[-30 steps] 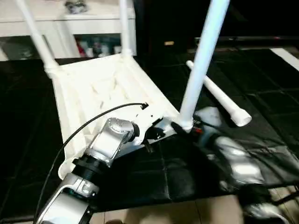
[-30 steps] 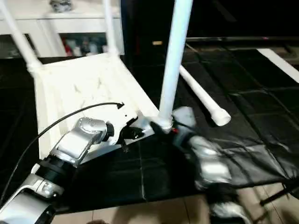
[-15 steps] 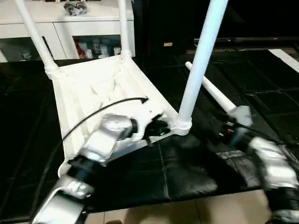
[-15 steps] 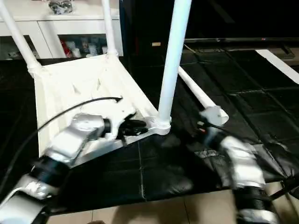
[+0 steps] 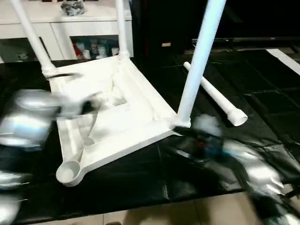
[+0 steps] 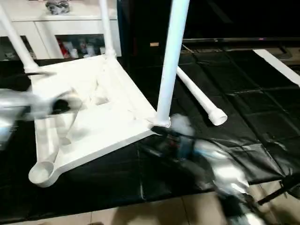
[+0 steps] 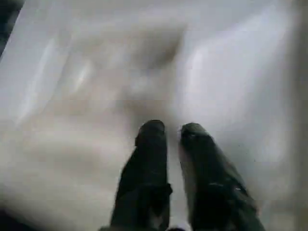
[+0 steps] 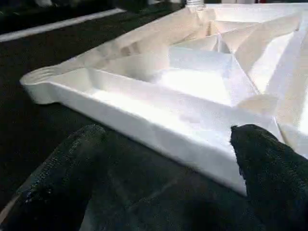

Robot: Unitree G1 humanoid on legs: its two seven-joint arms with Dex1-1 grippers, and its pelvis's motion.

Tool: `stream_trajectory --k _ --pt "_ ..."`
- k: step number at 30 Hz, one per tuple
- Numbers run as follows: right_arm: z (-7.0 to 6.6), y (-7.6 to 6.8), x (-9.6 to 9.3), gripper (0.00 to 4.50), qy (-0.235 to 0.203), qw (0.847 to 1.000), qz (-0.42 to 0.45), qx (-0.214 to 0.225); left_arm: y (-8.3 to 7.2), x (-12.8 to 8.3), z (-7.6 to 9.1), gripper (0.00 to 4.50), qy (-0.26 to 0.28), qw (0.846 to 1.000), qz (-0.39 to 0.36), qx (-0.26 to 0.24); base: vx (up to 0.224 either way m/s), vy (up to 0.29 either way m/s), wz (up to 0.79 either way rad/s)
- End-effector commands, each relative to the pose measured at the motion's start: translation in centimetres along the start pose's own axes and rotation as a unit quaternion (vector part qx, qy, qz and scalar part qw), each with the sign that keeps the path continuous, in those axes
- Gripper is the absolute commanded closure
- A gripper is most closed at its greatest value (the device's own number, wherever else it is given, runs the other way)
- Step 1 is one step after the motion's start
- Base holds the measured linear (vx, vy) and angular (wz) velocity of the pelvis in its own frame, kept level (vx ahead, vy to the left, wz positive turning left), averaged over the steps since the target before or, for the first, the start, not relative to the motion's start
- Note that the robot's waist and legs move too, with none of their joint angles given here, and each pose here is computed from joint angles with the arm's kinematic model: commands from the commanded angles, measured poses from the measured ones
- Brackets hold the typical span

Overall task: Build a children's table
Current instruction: Rotate table base

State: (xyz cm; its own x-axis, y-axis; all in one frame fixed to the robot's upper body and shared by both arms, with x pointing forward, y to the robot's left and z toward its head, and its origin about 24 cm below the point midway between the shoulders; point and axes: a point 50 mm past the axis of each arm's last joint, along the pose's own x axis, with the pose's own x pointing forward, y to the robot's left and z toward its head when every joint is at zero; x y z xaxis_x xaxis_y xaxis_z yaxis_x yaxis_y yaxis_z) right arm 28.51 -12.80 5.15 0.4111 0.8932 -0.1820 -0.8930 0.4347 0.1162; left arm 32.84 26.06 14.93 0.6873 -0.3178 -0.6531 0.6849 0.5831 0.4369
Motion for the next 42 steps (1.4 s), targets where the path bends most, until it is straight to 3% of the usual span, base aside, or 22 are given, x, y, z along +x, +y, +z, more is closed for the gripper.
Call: stream_trajectory --k 1,2,6,8,14,18,25,31,37,40,42 --pt "-0.5 -0.1 0.7 0.0 0.031 0.999 -0.005 -0.007 0.0 -0.1 -1.1 4.0 0.04 0.999 0.003 0.006 0.0 0.0 0.0" --pt "-0.7 -0.1 0.9 0.0 0.041 0.999 -0.003 -0.006 0.1 -0.2 -1.4 4.27 0.047 0.999 0.005 0.004 0.0 0.0 0.0" --pt "-1.0 0.2 1.6 0.0 0.06 0.998 0.009 -0.002 0.1 0.0 -2.2 4.44 0.067 0.998 0.018 -0.01 0.0 0.0 0.0" --pt "-1.0 0.4 1.7 0.0 0.067 0.997 0.023 0.006 -0.3 0.3 -3.1 4.44 0.098 0.995 0.019 -0.007 0.0 0.0 0.0" --pt "-1.2 1.1 1.2 0.0 0.077 0.995 0.062 0.021 -1.2 1.3 -3.8 4.44 0.101 0.995 -0.001 -0.021 0.0 0.0 0.0" --pt "-1.7 1.1 0.8 0.0 0.096 0.993 0.062 0.035 -1.3 1.4 -5.5 4.44 0.159 0.987 0.01 0.0 0.0 0.0 0.0" --pt "-1.8 0.6 0.8 0.0 0.097 0.994 0.043 0.036 -1.9 1.9 -5.4 4.44 0.141 0.99 -0.018 -0.002 0.0 0.0 0.0" --pt "-2.6 -1.0 2.8 0.0 0.118 0.992 -0.046 0.022 -4.6 2.2 -5.1 4.44 0.124 0.981 -0.149 0.027 0.0 0.0 0.0" --pt "-2.2 -2.3 4.3 0.0 0.116 0.989 -0.097 -0.003 -7.8 1.3 -4.9 4.44 0.119 0.949 -0.289 0.048 0.0 0.0 0.0" --pt "-1.7 -2.9 5.0 0.0 0.106 0.987 -0.117 -0.011 -9.3 1.2 -4.1 4.44 0.09 0.934 -0.342 0.041 0.0 0.0 0.0" --pt "-0.7 -3.3 6.0 0.0 0.091 0.987 -0.13 -0.014 -10.5 1.7 -2.2 4.44 0.036 0.93 -0.366 0.028 0.0 0.0 0.0"
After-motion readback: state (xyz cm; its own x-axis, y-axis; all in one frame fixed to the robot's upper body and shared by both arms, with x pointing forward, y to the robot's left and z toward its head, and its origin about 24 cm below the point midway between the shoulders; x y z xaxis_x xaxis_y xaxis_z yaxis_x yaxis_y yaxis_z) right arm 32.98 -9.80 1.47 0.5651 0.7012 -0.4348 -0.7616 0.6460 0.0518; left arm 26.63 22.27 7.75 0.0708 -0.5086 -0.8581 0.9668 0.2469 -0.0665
